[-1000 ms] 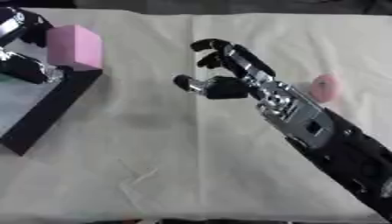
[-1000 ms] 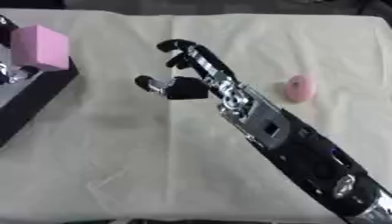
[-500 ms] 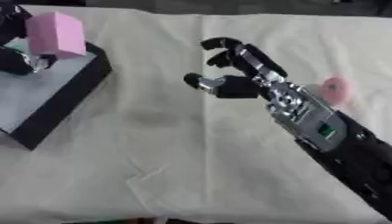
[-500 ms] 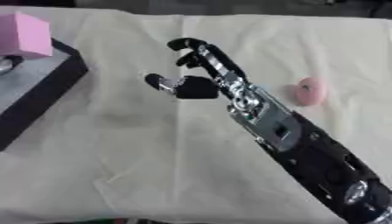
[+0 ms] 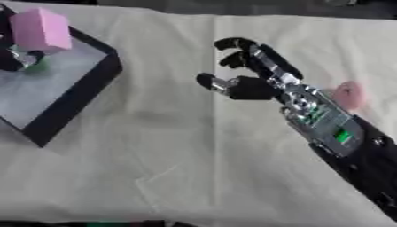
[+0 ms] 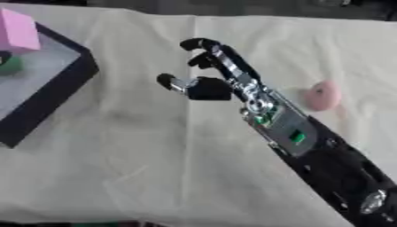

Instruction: Pick up the objects with one hand, pass them to the other hand, and then place them into the box on the other side of the table.

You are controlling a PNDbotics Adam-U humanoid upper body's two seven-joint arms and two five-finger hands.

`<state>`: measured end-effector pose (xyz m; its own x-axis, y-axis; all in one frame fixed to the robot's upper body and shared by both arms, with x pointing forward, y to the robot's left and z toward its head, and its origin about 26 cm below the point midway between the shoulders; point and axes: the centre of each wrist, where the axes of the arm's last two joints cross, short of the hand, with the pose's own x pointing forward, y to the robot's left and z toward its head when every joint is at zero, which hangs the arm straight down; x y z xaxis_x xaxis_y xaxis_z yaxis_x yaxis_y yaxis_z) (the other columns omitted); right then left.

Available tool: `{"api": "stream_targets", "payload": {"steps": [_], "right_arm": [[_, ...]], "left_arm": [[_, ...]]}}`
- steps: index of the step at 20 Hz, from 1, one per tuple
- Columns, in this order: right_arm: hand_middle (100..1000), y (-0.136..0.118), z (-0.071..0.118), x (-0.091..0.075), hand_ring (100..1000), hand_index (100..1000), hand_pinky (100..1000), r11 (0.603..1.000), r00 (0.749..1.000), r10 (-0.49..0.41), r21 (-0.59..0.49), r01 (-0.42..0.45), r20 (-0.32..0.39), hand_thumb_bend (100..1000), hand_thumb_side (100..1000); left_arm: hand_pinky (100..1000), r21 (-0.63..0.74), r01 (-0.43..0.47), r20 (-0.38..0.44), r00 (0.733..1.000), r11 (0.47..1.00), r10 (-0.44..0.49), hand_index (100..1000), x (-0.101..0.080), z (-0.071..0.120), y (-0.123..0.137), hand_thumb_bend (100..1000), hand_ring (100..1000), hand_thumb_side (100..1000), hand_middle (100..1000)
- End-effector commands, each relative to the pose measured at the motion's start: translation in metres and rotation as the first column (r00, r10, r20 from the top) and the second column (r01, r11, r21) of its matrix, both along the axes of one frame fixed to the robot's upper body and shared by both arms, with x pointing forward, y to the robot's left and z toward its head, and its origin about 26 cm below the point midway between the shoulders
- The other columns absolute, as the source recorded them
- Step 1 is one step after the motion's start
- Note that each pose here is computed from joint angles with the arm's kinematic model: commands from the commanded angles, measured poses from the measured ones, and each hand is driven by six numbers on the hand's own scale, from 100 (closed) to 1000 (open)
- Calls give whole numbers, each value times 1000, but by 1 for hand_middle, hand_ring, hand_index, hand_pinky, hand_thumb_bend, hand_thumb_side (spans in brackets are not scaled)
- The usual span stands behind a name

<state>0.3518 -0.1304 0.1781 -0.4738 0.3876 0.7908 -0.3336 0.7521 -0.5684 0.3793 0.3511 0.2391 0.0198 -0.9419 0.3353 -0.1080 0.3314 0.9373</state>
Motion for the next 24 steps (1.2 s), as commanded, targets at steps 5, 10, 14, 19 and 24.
{"api": "stream_targets", "payload": {"steps": [5,10,14,19,24], "right_arm": [[843,-5,12,-2,759,845,825,1000,999,-3,11,3,32,568,420],[844,-6,13,-3,759,845,825,1000,999,-3,13,3,34,568,420],[844,-6,13,-3,759,845,825,1000,999,-3,16,3,34,574,418],[841,-6,14,-4,759,845,825,1000,999,-3,19,3,32,580,415],[841,-7,13,-4,759,845,825,1000,1000,-4,24,4,31,585,414]], "left_arm": [[763,53,-70,16,997,996,69,394,5,7,23,288,647,100,537],[768,73,-93,2,996,993,93,424,9,2,28,286,653,100,551],[781,85,-104,-10,994,991,105,538,13,-3,31,402,673,161,588],[803,120,-103,-48,993,987,109,786,15,-7,35,662,737,358,687],[816,142,-104,-59,992,984,113,838,16,-7,37,833,775,448,736]]}}
